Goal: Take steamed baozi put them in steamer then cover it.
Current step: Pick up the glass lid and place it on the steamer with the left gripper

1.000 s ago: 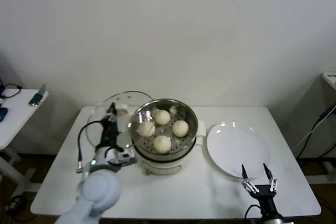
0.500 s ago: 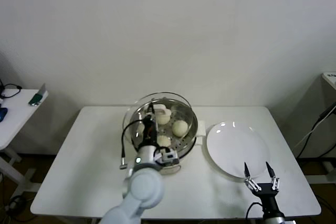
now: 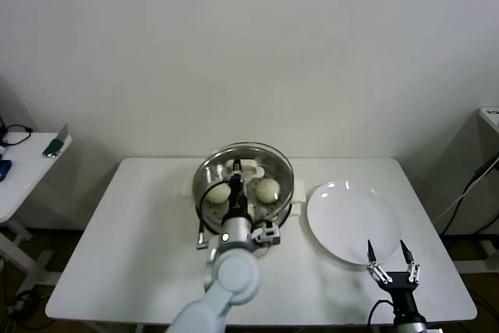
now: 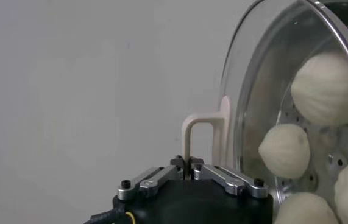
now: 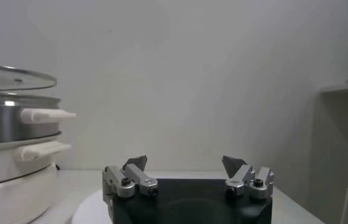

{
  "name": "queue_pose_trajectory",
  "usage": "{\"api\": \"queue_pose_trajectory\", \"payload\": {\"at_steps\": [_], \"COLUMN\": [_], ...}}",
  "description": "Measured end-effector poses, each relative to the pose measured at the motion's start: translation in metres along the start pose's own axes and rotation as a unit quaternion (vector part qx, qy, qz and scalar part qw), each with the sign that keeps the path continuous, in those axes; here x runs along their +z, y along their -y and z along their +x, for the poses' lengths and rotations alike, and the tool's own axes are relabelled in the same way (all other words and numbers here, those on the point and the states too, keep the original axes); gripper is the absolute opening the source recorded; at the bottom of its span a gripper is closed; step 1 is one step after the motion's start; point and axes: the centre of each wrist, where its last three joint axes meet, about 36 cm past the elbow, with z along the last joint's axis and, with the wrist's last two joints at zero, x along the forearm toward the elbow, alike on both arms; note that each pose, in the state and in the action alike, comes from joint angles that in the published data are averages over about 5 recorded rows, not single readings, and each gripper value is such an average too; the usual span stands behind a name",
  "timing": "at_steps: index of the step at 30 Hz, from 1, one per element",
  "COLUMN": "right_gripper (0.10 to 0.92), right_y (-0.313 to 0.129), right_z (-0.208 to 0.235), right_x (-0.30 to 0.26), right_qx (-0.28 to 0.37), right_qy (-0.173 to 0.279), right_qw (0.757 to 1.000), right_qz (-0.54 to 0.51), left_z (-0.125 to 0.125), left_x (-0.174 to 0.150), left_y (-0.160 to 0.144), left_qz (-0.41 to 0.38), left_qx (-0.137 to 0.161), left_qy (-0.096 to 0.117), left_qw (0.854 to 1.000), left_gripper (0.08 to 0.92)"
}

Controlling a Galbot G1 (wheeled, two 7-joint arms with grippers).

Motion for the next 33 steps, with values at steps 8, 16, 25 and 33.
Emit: {"api": "queue_pose_trajectory", "payload": {"at_steps": [8,16,25,33], "right_gripper": [0.823,0.823,0.823,0.823], "right_y": [0.001,0.002,0.000,-0.002], "right_z": [0.000,0.001,0.001,-0.001], "right_x": [-0.001,-0.001,-0.001,-0.002], "right_qx": [0.004,0.008,0.010,0.007], "right_qy": [0.002,0.005,0.001,-0.013], "right_qw": [1.000,1.000,1.000,1.000], "right_qz": [-0.002,-0.003,-0.006,-0.007], "left_z": [-0.004,-0.005,-0.002,0.012], "left_x": [-0.003,0.001,0.002,0.004], "left_y": [0.013,0.024,0.026,0.018], "left_qz": [-0.011,-0.021,-0.016,0.003], "left_qx": [0.004,0.007,0.009,0.030], "left_qy": [-0.005,-0.013,-0.011,0.005], "left_qw": [1.000,1.000,1.000,1.000], "left_gripper": [0.134,0.134,0.154,0.372]}}
